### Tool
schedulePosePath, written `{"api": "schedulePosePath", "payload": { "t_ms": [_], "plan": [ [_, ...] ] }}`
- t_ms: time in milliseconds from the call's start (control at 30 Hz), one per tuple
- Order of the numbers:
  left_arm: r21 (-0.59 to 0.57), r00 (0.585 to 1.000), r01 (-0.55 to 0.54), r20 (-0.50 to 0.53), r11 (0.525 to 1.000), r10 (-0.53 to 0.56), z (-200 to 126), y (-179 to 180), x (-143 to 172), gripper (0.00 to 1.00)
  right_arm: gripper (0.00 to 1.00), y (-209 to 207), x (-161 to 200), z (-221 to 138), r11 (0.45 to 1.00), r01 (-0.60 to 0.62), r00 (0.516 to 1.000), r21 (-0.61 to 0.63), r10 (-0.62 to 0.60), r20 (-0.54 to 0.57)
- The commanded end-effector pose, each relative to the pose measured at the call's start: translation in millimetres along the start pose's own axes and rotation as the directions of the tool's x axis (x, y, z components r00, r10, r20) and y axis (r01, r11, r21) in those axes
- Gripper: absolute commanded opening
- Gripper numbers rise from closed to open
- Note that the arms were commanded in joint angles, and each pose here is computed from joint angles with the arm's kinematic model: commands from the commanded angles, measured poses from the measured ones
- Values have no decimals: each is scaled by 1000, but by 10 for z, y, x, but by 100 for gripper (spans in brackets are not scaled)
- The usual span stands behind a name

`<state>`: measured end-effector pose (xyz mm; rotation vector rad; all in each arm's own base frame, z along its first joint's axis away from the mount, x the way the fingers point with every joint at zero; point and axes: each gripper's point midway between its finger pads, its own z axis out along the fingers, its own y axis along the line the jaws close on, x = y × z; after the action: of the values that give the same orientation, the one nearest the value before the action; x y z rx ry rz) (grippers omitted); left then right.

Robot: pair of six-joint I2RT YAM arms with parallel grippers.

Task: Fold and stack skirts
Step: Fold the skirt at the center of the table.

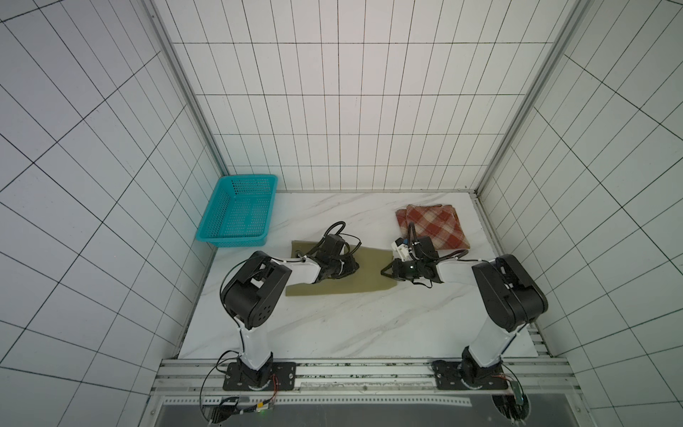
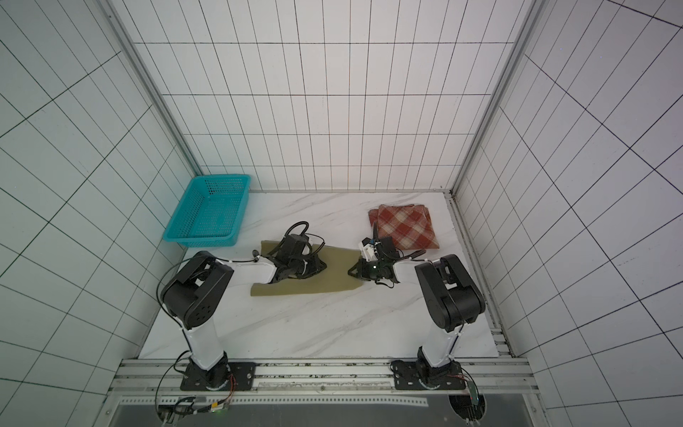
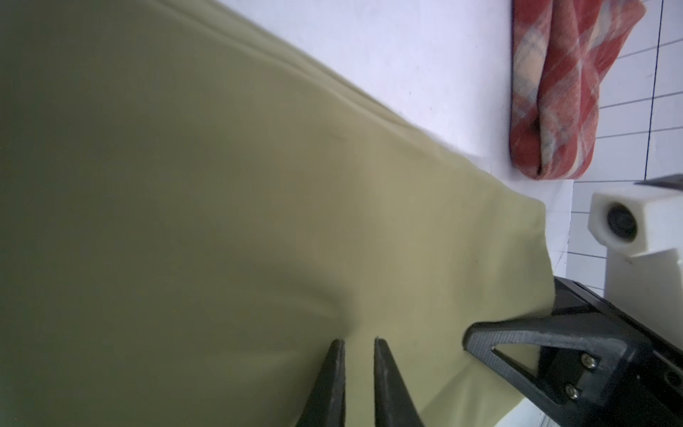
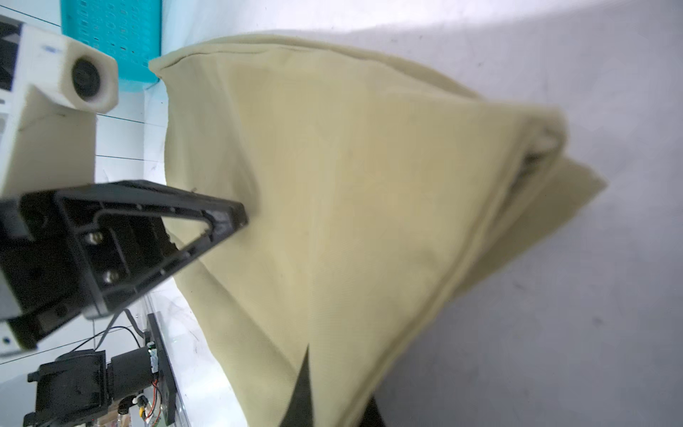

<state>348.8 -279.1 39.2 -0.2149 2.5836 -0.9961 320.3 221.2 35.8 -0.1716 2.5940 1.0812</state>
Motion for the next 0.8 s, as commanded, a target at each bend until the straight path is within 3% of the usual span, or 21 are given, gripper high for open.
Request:
{"api": "schedulePosePath", "payload": {
  "t_ms": [0,467,767],
  "plan": [
    [-1,999,30,42,1000,-30,-158,77,-103,16,0,-25,-89,-205,993,43,998,113,-38,-48],
    [-2,994,89,63,996,-89,-438,442,31,15,0,-35,-430,-770,917,107,993,384,-79,-87],
    [15,995,102,20,995,-102,-452,492,365,14,0,-41,-664,-1055,848,133,991,513,-103,-88]
  ]
}}
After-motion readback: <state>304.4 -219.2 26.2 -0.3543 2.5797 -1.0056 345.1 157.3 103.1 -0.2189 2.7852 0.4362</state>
